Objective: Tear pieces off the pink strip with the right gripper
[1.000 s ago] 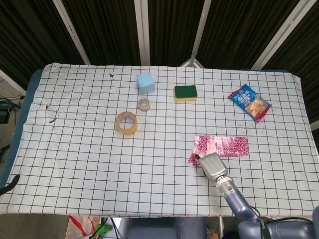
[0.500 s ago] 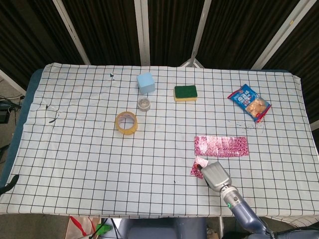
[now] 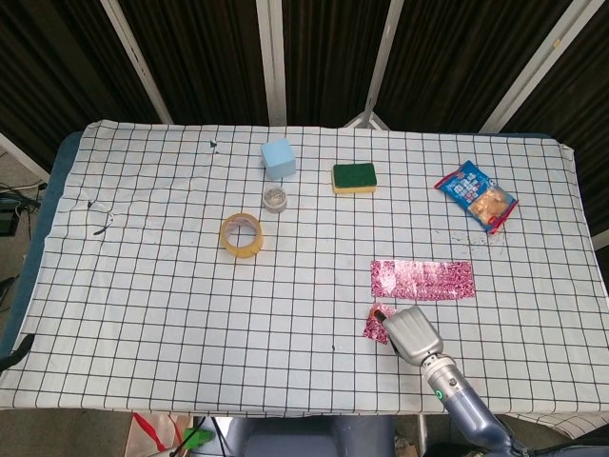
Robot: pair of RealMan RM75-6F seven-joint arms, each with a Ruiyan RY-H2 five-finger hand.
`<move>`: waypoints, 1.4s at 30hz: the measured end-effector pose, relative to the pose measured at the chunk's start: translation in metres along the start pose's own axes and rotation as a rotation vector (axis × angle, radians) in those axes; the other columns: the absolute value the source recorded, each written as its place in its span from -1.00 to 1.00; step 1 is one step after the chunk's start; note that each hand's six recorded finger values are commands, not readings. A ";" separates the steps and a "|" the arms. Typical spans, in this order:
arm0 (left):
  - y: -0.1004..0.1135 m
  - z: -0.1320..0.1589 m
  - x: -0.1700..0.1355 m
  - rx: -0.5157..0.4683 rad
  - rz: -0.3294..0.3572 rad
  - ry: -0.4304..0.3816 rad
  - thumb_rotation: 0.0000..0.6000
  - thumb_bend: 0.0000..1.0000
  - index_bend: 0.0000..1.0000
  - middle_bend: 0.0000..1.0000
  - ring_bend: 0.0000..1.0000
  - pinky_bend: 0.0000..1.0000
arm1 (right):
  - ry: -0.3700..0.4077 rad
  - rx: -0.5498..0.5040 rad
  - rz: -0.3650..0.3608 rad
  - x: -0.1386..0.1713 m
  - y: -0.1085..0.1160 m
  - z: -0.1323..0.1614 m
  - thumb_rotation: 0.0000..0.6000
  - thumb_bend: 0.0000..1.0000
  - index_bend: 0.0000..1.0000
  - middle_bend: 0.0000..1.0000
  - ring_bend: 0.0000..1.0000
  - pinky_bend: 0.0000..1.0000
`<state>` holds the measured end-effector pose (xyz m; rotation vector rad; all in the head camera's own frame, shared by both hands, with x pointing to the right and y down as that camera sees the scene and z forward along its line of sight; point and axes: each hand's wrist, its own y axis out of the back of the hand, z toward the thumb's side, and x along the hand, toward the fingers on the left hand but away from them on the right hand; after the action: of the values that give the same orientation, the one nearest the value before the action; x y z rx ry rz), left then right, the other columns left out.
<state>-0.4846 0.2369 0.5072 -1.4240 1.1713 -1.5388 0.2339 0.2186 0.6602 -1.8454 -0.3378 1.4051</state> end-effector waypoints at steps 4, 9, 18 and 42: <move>0.001 0.000 0.000 0.000 0.005 0.000 1.00 -0.28 -0.68 -1.00 -1.00 -0.80 | -0.036 -0.008 -0.052 -0.009 0.011 -0.008 1.00 0.71 -0.51 0.64 0.50 0.25; 0.001 -0.001 0.000 0.003 0.006 0.003 1.00 -0.28 -0.68 -1.00 -1.00 -0.80 | -0.093 -0.030 -0.049 -0.020 0.015 -0.023 1.00 0.71 -0.51 0.63 0.50 0.25; 0.003 -0.003 0.000 0.001 0.013 0.011 1.00 -0.28 -0.68 -1.00 -1.00 -0.80 | -0.138 0.001 0.007 -0.040 0.008 -0.036 1.00 0.77 -0.52 0.64 0.51 0.25; 0.005 -0.007 0.001 0.007 0.017 0.024 1.00 -0.28 -0.68 -1.00 -1.00 -0.80 | -0.139 0.014 0.049 -0.065 0.000 -0.023 1.00 0.80 -0.53 0.65 0.51 0.25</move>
<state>-0.4917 0.2351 0.5032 -1.3914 1.1885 -1.5503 0.2317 0.1686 0.7078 -1.7601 -0.3533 1.5700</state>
